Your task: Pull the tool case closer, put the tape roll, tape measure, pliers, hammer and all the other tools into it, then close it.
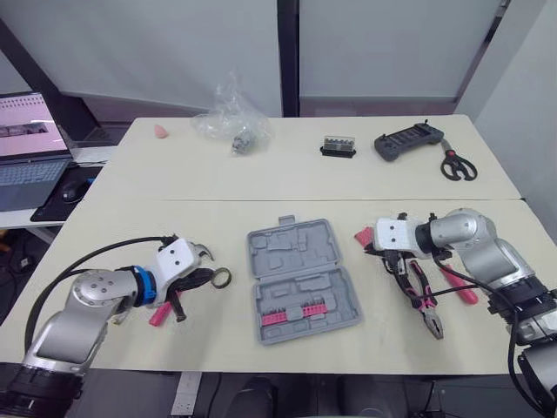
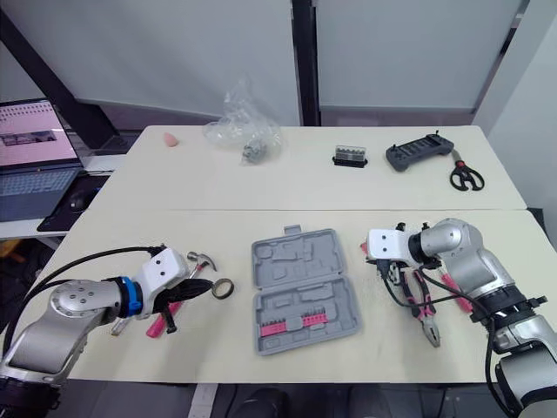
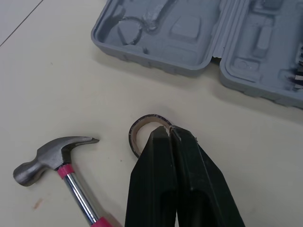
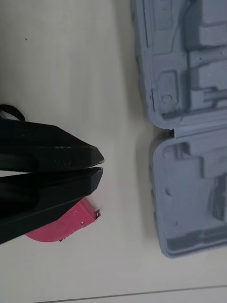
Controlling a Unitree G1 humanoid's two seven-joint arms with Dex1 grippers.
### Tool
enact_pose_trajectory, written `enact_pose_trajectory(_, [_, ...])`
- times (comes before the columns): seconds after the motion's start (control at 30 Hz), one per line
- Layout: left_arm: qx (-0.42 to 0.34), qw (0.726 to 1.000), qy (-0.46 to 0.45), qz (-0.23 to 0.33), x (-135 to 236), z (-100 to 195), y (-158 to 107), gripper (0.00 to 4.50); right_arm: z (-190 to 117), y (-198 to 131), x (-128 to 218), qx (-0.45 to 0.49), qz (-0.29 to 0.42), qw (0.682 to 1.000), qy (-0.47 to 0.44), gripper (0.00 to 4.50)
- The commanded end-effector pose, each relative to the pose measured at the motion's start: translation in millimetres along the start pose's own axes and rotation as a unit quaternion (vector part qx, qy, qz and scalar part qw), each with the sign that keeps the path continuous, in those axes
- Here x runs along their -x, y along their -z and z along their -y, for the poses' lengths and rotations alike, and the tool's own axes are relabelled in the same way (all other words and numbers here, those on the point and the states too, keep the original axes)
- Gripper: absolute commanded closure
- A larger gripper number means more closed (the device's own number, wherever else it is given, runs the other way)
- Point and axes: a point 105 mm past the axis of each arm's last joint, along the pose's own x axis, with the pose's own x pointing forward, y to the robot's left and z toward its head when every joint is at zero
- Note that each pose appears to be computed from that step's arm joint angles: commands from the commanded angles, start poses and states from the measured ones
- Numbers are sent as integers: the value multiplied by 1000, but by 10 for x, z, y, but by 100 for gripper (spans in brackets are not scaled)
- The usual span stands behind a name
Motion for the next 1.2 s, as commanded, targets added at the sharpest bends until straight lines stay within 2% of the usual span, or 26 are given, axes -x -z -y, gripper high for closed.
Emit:
enact_pose_trajectory(0.03, [-15, 1000, 5, -12, -64, 62, -7, 450, 44, -40, -28, 28, -6, 1000, 1, 449])
enact_pose_trajectory(0.57, [3, 1000, 19, -15, -515, 197, 27, 450, 16, -32, -334, 35, -16, 999, -28, 449])
enact_pose_trajectory(0.97, [-5, 998, 59, 2, -798, 309, -174, 450, -16, -203, -476, 48, 7, 998, -42, 449])
enact_pose_trajectory(1.2, [-17, 996, 89, 8, -854, 426, -250, 450, -145, -319, -473, 54, 27, 997, -51, 449])
